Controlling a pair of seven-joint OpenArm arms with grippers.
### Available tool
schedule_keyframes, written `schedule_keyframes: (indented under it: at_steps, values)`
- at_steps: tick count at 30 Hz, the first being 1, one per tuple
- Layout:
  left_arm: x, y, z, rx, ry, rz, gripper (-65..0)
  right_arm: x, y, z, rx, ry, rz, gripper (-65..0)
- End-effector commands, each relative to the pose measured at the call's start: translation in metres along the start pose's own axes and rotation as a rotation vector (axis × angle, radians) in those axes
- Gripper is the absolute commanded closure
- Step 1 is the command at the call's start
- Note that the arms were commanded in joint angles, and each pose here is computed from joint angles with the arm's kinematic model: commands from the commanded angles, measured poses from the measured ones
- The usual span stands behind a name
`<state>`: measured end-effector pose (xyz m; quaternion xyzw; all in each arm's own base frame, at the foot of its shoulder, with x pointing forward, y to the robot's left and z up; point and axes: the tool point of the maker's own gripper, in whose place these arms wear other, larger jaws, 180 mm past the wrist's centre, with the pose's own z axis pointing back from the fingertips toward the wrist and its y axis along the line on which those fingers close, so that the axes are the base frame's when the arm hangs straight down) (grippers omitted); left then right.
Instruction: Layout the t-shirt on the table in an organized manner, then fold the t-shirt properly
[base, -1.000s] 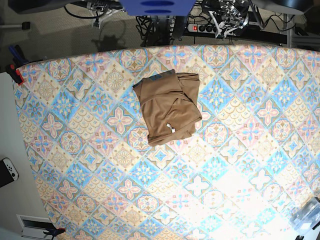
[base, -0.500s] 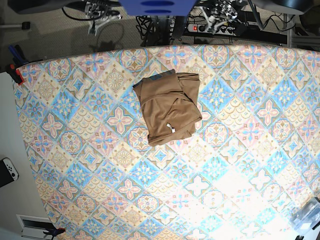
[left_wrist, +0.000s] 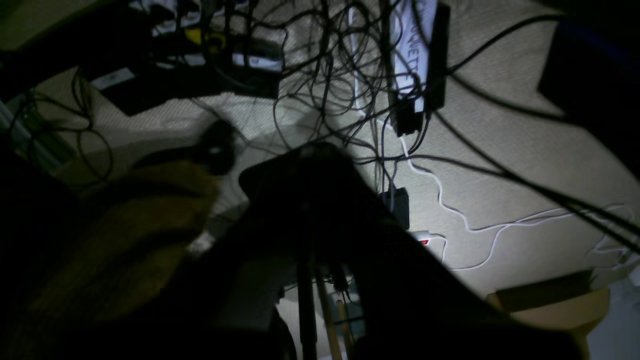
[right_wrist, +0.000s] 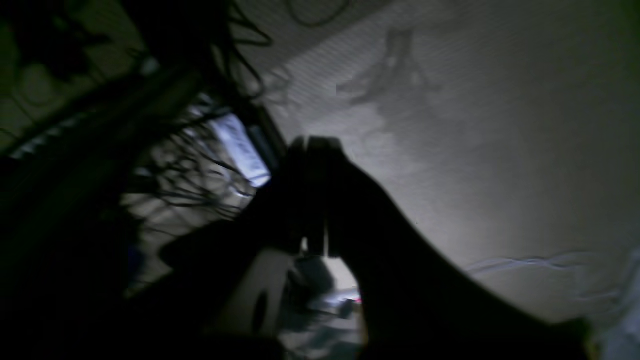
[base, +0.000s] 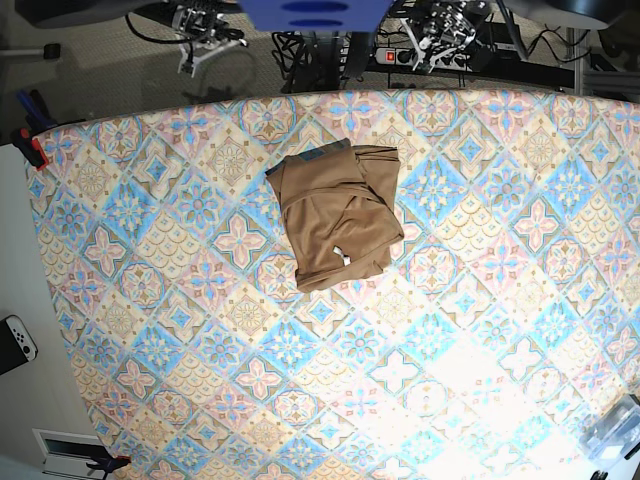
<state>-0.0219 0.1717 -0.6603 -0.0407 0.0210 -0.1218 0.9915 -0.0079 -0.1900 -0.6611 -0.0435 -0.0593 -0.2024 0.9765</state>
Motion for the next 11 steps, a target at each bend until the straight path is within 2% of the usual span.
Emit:
schedule_keyframes:
  at_steps: [1,11]
  values:
    - [-0.0017,0.0007,0.0002,0.001,0.005,-0.004,0.0,0.0016,-0.0094,0.0003,-0.020,-0.005,-0.005,0.0]
    - [0.0077,0.0010,0.0001,0.001,-0.010,-0.004,0.0,0.0016,-0.0093,0.0003,-0.019,-0.005,-0.002,0.0]
